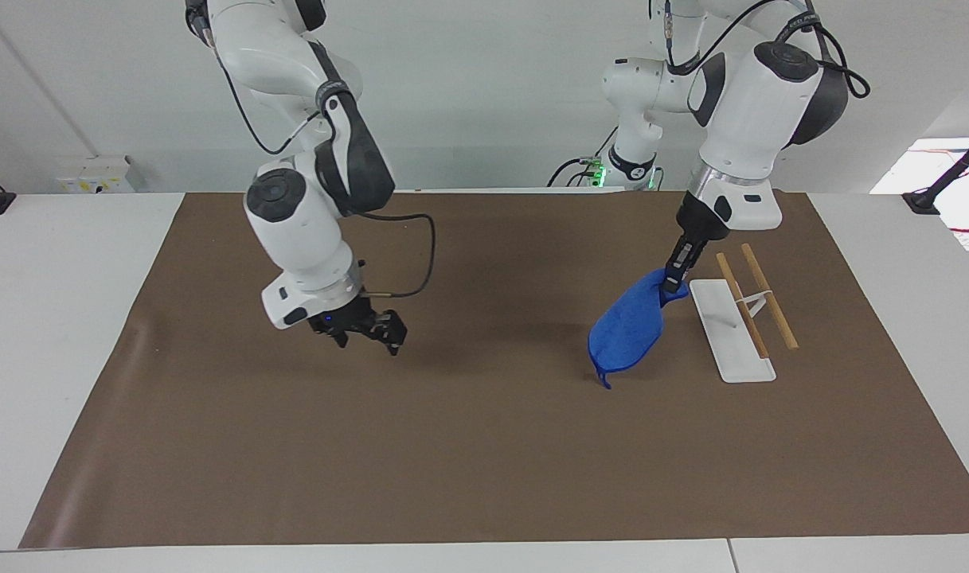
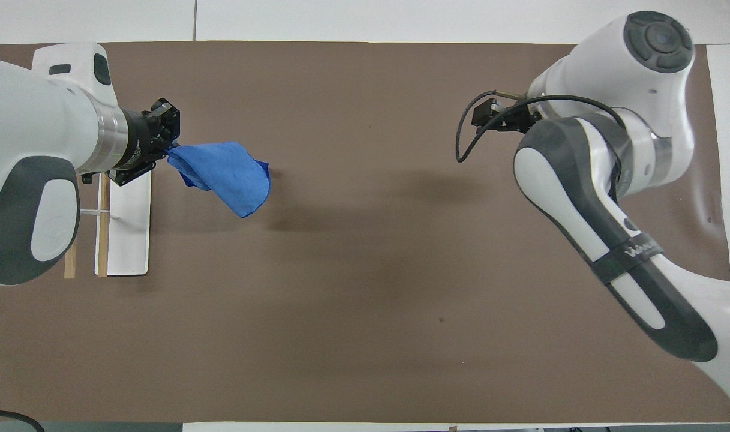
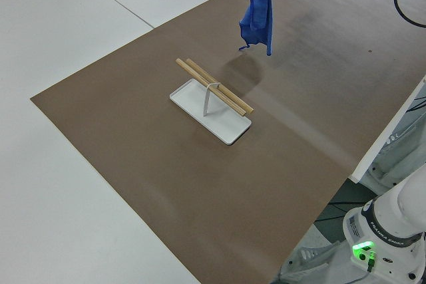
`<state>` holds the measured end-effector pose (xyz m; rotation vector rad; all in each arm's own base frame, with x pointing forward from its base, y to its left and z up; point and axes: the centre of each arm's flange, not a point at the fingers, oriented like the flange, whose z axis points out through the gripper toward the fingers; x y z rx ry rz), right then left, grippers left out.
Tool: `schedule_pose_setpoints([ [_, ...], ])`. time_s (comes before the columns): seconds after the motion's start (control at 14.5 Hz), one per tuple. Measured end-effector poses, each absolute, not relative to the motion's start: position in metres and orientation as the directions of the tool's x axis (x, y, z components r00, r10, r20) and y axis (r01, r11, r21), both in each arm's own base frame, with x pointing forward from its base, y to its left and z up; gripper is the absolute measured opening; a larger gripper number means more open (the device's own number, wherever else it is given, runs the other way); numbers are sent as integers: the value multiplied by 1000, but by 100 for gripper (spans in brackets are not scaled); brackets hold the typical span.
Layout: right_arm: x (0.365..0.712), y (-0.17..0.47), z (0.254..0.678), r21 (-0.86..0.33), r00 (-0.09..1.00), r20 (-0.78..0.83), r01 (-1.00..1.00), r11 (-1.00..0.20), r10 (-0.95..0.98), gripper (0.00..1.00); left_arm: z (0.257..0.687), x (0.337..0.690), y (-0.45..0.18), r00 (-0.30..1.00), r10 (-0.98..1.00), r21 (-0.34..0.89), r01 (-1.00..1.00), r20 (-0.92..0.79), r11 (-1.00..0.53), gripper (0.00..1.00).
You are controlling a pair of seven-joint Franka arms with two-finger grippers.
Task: Right arm passes towel to left arm to hang
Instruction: 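Carry the towel with the left gripper while the right gripper withdraws, then drape the towel over the wooden rack crossbar with the left gripper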
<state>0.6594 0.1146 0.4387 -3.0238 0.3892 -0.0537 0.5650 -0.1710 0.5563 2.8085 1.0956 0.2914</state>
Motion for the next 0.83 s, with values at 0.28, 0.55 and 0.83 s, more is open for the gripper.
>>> schedule_pose_setpoints([
  [0.28, 645, 32, 495, -45, 976, -9, -219, -975, -219, 100, 550, 551, -165, 751, 554, 90, 562, 360, -822, 2],
  [0.55, 619, -13, 546, 10, 980, -4, -197, -980, -197, 100, 538, 538, -126, 733, 465, 37, 517, 498, -855, 2],
  [0.83, 600, -19, 576, 74, 983, -5, -185, -980, -186, 100, 533, 523, -57, 680, 496, 69, 551, 540, -831, 2],
])
